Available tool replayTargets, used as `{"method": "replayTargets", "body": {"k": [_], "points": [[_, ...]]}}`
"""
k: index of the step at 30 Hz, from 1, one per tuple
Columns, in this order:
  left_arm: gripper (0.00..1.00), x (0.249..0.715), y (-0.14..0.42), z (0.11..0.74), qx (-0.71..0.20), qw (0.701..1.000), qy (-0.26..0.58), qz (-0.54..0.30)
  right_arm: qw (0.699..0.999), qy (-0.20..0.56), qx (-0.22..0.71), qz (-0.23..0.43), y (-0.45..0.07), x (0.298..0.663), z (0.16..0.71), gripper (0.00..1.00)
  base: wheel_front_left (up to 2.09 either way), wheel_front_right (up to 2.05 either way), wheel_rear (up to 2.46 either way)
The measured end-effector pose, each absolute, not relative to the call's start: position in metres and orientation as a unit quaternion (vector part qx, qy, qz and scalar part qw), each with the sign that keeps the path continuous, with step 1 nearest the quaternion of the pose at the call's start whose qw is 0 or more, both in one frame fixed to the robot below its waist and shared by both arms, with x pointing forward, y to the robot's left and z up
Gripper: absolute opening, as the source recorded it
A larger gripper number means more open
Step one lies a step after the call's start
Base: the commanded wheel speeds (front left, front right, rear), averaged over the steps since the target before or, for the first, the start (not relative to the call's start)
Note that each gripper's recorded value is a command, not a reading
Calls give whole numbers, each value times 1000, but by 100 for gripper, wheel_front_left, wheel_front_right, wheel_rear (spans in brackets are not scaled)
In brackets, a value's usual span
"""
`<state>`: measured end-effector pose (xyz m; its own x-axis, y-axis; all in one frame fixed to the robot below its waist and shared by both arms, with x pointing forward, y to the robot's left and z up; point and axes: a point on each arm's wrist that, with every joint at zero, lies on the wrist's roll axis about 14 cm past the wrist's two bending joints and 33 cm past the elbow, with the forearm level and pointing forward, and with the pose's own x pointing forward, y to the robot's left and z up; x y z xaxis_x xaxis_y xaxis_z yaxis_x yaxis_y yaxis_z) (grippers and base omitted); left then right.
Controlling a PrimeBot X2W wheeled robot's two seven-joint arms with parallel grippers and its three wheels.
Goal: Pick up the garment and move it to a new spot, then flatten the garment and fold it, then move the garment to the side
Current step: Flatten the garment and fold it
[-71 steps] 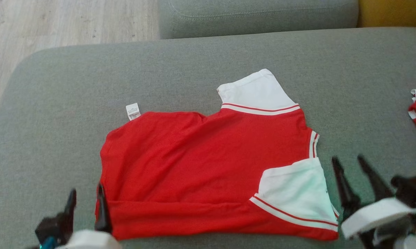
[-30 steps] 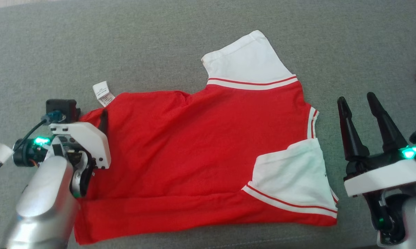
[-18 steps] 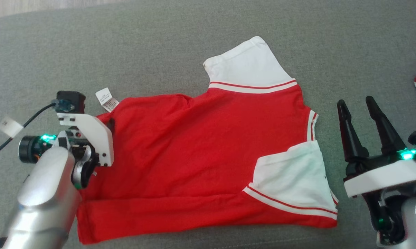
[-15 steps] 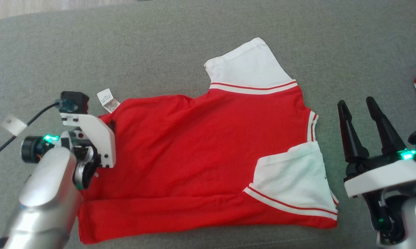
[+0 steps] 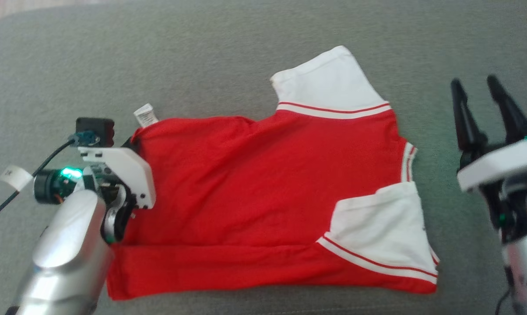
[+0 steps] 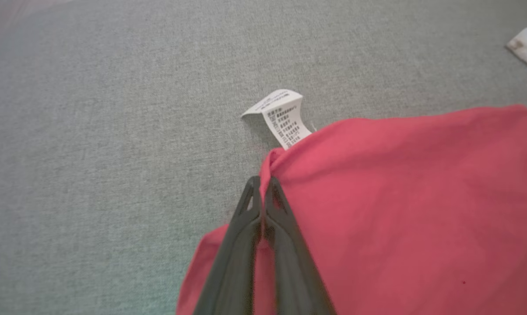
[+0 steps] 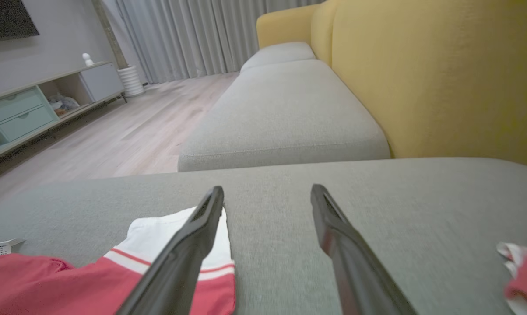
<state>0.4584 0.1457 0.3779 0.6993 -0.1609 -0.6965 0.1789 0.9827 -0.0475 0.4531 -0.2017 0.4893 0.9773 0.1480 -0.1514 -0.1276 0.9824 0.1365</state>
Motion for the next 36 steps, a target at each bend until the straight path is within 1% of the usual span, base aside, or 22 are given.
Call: {"method": "replayTargets", "body": {"k": [1,2,5,9,12,15,16,21,26,27,28,31,34,36], "points": [[0,460,146,380,5,924,372,-90,992,80,61,74,-201,461,488,100,0,0,0],[0,461,146,383,-6,927,365,-88,991,83,64,82,-196,476,483,100,0,0,0],[0,465,142,387,-17,930,356,-88,988,101,64,97,-188,499,470,100,0,0,0],[0,479,136,393,-25,935,341,-93,980,134,57,134,-162,530,450,100,0,0,0],[0,486,135,392,-34,937,336,-90,966,190,48,169,-138,548,428,100,0,0,0],[0,488,140,386,-40,937,338,-78,947,250,34,201,-114,558,405,100,0,0,0],[0,488,140,386,-40,937,338,-78,947,250,34,201,-114,558,405,100,0,0,0],[0,488,149,372,-44,934,348,-62,917,339,9,210,-106,563,366,100,0,0,0],[0,487,152,366,-46,932,354,-57,901,375,-19,217,-104,570,361,100,0,0,0],[0,487,152,366,-48,932,355,-58,897,383,-21,217,-104,570,361,93,0,0,0],[0,488,152,366,-49,932,355,-59,895,390,-20,218,-103,569,361,0,0,0,0],[0,489,150,366,-56,931,356,-59,895,387,-23,220,-104,569,364,0,0,0,0],[0,490,149,369,-57,932,352,-60,908,356,-20,221,-106,572,374,0,0,0,0],[0,492,149,375,-61,935,344,-61,921,321,-8,221,-107,578,391,0,0,0,0]]}}
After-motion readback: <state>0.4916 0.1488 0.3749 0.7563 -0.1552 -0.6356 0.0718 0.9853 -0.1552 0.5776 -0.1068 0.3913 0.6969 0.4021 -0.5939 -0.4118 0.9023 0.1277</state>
